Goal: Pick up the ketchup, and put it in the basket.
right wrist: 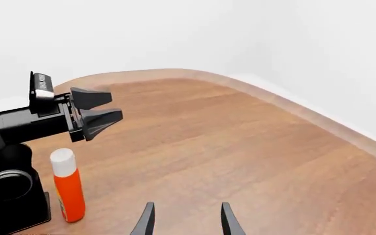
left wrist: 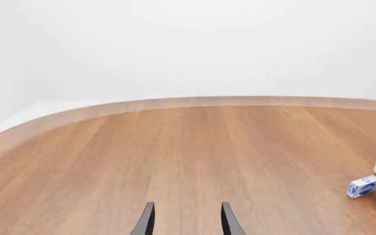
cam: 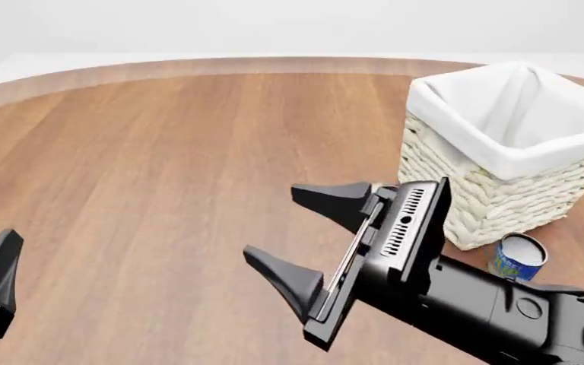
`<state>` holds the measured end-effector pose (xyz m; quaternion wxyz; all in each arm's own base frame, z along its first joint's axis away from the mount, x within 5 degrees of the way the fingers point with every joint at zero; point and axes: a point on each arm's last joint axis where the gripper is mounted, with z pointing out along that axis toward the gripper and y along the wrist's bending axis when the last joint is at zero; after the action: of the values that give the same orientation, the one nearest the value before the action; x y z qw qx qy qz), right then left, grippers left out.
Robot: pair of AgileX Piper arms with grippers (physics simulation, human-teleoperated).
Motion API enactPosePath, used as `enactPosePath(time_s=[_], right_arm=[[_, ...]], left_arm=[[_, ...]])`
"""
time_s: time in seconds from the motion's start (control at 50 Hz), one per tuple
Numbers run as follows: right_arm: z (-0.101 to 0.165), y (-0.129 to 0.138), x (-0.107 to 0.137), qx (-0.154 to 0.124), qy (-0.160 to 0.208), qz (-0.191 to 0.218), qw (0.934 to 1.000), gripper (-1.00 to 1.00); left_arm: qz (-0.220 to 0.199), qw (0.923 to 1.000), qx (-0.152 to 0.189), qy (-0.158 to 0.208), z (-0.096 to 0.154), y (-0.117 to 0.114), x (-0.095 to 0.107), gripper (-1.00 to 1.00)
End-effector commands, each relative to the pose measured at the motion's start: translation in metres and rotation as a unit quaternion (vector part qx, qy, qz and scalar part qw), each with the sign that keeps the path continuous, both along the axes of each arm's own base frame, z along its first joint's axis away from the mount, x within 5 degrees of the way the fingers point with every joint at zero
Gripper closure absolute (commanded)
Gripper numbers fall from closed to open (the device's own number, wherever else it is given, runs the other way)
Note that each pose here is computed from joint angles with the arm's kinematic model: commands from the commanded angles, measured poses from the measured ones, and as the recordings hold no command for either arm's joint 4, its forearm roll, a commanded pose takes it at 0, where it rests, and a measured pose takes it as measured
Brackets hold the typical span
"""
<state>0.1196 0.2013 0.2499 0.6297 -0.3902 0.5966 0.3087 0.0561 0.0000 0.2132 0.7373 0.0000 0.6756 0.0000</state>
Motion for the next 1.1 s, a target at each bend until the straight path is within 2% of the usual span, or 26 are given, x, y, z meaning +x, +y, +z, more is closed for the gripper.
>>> enactPosePath(time_s=[0.02, 0.26, 0.58, 1.1], right_arm=[[-0.005, 0.025, -0.001, -0.012, 0.011, 0.026, 0.9995, -1.00], [-0.010, 0.056, -0.006, -0.033, 0.031, 0.060, 0.9972, -1.00], [-0.008, 0.078, -0.008, -0.034, 0.052, 0.075, 0.9953, -1.00], [-0.016, 0.119, -0.020, -0.047, 0.109, 0.107, 0.9871, -1.00]], left_arm=[[0.000, 1.0000, 0.000, 0.000, 0.000, 0.000, 0.000, -1.00], [0.000, 1.0000, 0.000, 0.000, 0.000, 0.000, 0.000, -1.00], [0.000, 1.0000, 0.000, 0.000, 0.000, 0.000, 0.000, -1.00], [0.000, 1.0000, 0.000, 0.000, 0.000, 0.000, 0.000, -1.00]])
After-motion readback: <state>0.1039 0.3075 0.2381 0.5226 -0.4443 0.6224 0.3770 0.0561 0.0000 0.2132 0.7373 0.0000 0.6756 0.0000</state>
